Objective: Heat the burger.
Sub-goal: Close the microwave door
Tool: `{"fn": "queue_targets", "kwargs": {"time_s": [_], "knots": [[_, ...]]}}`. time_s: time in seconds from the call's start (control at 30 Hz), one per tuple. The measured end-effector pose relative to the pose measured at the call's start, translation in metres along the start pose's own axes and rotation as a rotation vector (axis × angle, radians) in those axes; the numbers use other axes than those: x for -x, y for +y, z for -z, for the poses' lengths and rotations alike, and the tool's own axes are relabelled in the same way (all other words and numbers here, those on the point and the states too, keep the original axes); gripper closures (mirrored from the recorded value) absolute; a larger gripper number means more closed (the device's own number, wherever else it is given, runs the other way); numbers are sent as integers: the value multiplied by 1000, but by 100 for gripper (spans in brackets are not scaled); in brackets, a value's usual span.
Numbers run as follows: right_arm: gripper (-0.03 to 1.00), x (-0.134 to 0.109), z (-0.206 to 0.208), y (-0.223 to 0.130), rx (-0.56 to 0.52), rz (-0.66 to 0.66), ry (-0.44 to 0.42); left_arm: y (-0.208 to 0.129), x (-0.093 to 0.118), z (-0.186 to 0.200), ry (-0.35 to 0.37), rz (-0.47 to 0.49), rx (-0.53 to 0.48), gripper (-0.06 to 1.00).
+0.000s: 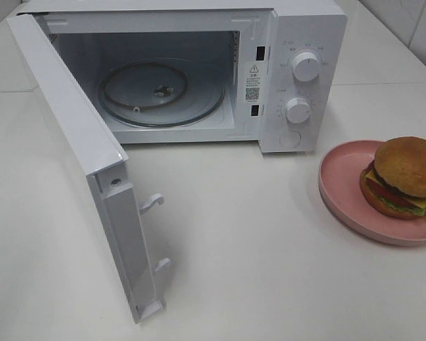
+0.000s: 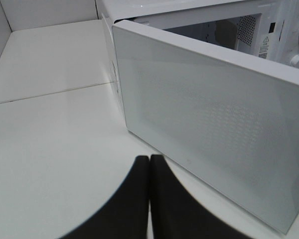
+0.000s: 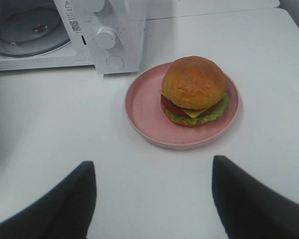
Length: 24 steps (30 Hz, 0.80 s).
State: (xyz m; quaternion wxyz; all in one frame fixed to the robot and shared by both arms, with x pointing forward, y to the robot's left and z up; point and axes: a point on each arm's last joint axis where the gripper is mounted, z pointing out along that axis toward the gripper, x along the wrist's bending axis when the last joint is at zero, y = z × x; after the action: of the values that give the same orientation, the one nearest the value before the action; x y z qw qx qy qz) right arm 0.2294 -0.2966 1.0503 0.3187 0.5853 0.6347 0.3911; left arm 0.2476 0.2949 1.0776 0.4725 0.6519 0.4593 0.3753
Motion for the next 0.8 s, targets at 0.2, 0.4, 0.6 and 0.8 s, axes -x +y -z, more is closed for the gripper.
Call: {"fn": "queue_targets", "kwargs": {"time_s": [0.2,0.4,0.6,0.8], "knots": [[33,-1,0,0,0,10,11,9,-3,-29,4,7,-33,94],[33,-1,0,0,1,9,12,23,-7,-74,10,8,-78,94],[33,-1,0,0,1,8,13,27,-8,-111,5,3,-106,94],[33,-1,0,0,1,8,13,27,-12,-159,24,-6,-92,94]]}}
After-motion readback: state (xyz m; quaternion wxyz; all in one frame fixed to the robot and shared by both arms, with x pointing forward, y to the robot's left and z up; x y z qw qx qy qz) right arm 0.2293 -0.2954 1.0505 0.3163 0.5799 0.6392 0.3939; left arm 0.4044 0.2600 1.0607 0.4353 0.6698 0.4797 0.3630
